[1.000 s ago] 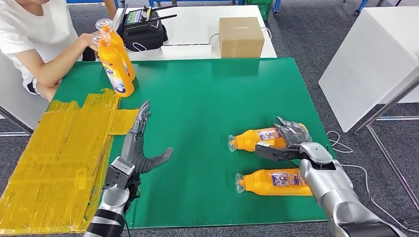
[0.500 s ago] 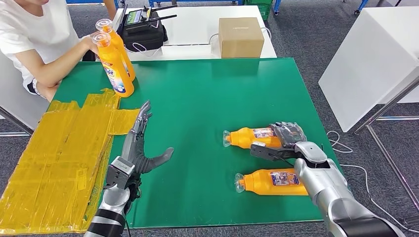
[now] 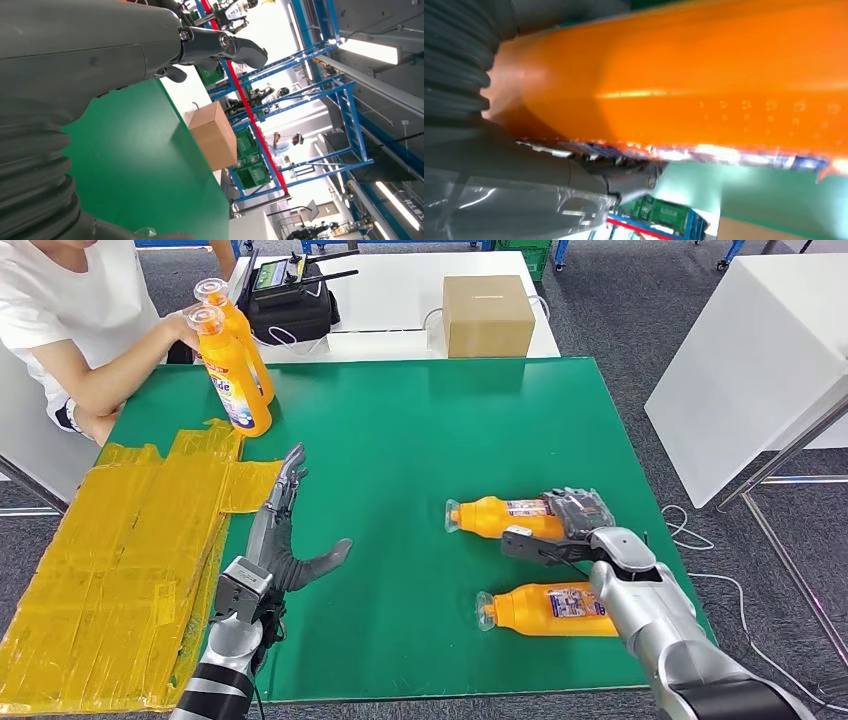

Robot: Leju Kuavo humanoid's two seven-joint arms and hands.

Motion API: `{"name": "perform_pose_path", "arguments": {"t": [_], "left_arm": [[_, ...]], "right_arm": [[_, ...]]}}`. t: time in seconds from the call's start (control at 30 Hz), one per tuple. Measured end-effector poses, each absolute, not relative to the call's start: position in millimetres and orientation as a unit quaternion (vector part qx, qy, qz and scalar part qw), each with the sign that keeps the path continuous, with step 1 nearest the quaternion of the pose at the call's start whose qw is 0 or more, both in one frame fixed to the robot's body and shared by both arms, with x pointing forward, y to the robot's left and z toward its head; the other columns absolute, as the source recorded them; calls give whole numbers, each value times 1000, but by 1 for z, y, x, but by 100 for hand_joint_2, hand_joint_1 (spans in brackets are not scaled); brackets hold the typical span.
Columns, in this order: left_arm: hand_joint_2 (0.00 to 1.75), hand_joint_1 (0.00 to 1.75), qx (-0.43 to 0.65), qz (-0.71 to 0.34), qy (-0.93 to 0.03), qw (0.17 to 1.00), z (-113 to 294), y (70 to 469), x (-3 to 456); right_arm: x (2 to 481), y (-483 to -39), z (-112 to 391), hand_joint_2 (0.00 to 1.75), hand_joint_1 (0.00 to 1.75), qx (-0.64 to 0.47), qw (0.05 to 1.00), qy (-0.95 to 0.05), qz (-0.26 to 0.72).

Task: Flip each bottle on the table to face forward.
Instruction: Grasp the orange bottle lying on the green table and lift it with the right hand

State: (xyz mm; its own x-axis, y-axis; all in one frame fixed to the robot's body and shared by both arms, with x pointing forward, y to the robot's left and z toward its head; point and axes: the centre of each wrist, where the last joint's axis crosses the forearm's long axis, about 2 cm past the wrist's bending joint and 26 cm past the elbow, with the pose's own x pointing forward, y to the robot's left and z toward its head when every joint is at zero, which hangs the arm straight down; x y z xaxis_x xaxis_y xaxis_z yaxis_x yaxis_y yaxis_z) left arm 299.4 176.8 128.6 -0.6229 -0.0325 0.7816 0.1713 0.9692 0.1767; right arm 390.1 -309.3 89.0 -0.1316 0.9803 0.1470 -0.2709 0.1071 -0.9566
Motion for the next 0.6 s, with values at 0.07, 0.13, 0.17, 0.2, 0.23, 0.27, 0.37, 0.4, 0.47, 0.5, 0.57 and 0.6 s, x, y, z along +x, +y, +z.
{"name": "perform_pose_path", "arguments": {"t": [0.07, 0.13, 0.17, 0.2, 0.23, 0.27, 0.37, 0.4, 0.47, 0.5, 0.57, 0.6], "left_arm": [[175, 0, -38, -120, -892, 434, 128, 177, 298], [175, 0, -37, -124, -890, 438, 129, 177, 296], [175, 0, -37, -127, -889, 439, 129, 177, 296], [175, 0, -37, -129, -888, 441, 129, 176, 295], [175, 0, -37, -131, -887, 441, 130, 176, 295], [175, 0, -37, -132, -886, 443, 130, 175, 295], [175, 0, -39, -134, -884, 446, 131, 173, 295], [175, 0, -40, -135, -883, 447, 131, 172, 295], [175, 0, -42, -135, -882, 450, 132, 171, 295], [175, 0, -44, -135, -881, 452, 133, 170, 296], [175, 0, -52, -135, -877, 457, 135, 168, 298], [175, 0, -56, -134, -876, 460, 136, 167, 299]], "right_arm": [[386, -302, 89, 175, 175, -350, 563, -554, 504], [383, -293, 95, 175, 175, -329, 581, -620, 411], [382, -290, 101, 175, 175, -314, 590, -647, 366], [381, -287, 104, 175, 175, -298, 597, -667, 331], [380, -286, 107, 175, 175, -285, 602, -681, 303], [378, -285, 109, 175, 175, -272, 606, -694, 278], [372, -283, 112, 175, 175, -238, 609, -726, 212], [370, -282, 112, 175, 175, -230, 608, -735, 194], [364, -279, 109, 175, 175, -212, 607, -749, 162], [361, -277, 107, 175, 175, -199, 607, -756, 144], [356, -272, 104, 175, 175, -165, 605, -772, 106], [355, -270, 103, 175, 175, -149, 606, -776, 91]]}}
